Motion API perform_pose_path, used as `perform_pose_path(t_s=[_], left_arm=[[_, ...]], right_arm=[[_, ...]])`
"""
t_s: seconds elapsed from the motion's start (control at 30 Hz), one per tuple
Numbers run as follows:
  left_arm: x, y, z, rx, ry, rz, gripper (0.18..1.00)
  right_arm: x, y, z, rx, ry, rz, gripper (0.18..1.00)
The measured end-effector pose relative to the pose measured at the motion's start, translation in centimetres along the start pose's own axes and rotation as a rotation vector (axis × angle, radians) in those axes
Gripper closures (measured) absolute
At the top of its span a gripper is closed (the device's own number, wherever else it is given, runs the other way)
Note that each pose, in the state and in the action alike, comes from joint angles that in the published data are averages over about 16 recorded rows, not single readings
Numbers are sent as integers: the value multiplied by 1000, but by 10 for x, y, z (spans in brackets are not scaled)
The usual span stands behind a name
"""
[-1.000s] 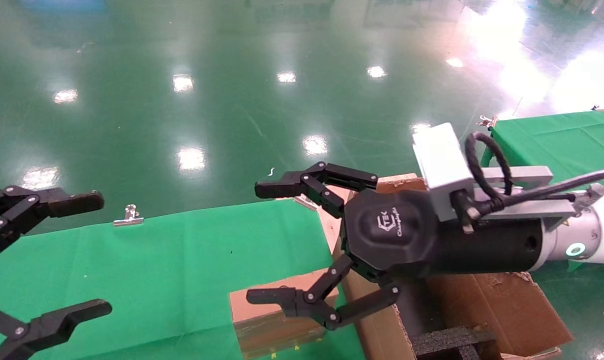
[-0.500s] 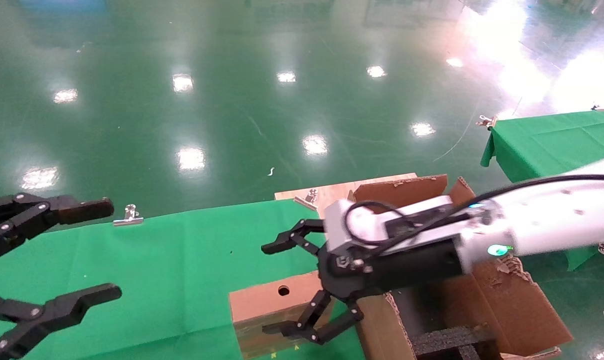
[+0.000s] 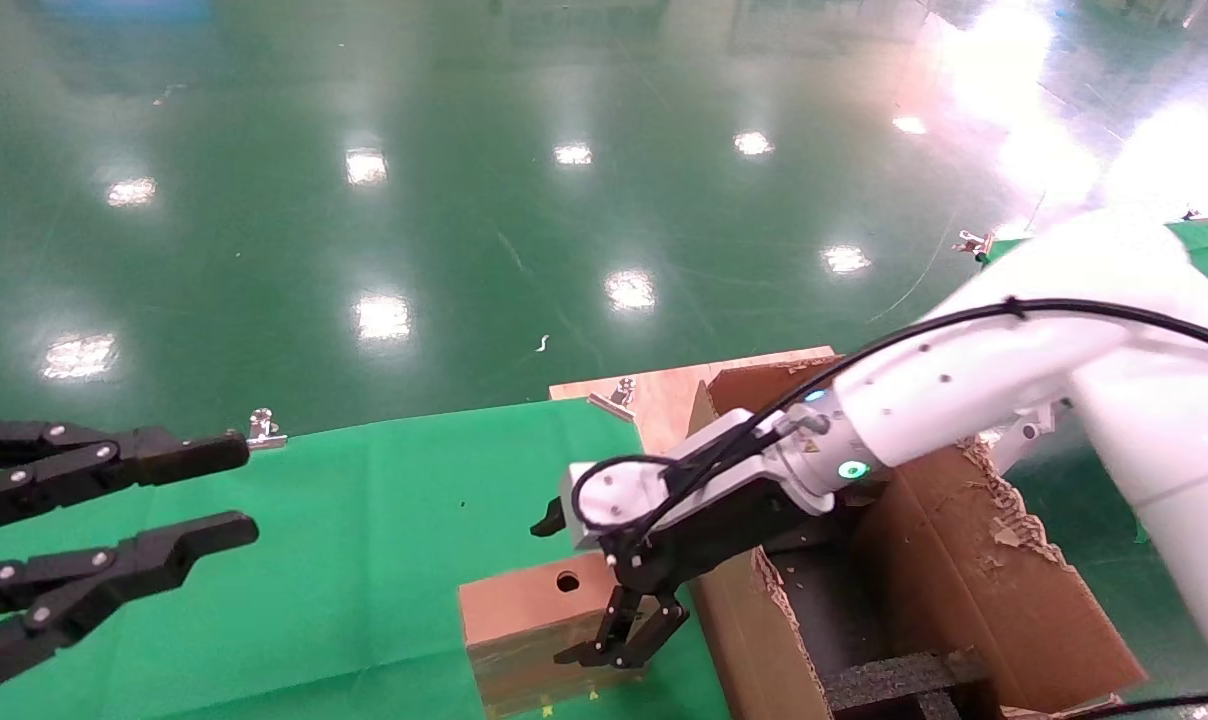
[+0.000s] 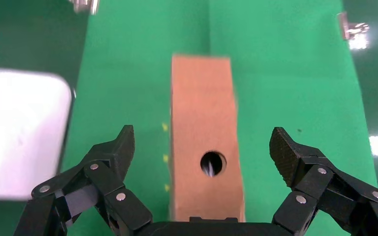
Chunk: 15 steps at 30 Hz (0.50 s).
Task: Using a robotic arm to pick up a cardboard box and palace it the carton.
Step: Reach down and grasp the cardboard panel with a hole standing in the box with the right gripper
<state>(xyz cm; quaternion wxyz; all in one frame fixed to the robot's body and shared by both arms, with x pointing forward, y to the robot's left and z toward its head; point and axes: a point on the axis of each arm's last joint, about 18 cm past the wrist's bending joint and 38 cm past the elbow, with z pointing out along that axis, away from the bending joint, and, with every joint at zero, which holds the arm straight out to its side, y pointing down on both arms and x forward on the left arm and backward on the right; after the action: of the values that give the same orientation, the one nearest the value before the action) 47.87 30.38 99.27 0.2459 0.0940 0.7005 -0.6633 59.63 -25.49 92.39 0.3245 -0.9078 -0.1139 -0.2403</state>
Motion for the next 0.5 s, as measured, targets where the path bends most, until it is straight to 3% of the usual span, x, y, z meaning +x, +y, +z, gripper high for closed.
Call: perform_pose_path(t_s=[0.17,0.5], left_arm=[[0,0,0,0,0,0,796],[0,0,0,0,0,0,925]], right_arm=[[7,1,9,-77,-30,-57,178],[14,3,17,-142,-63,-103,178]])
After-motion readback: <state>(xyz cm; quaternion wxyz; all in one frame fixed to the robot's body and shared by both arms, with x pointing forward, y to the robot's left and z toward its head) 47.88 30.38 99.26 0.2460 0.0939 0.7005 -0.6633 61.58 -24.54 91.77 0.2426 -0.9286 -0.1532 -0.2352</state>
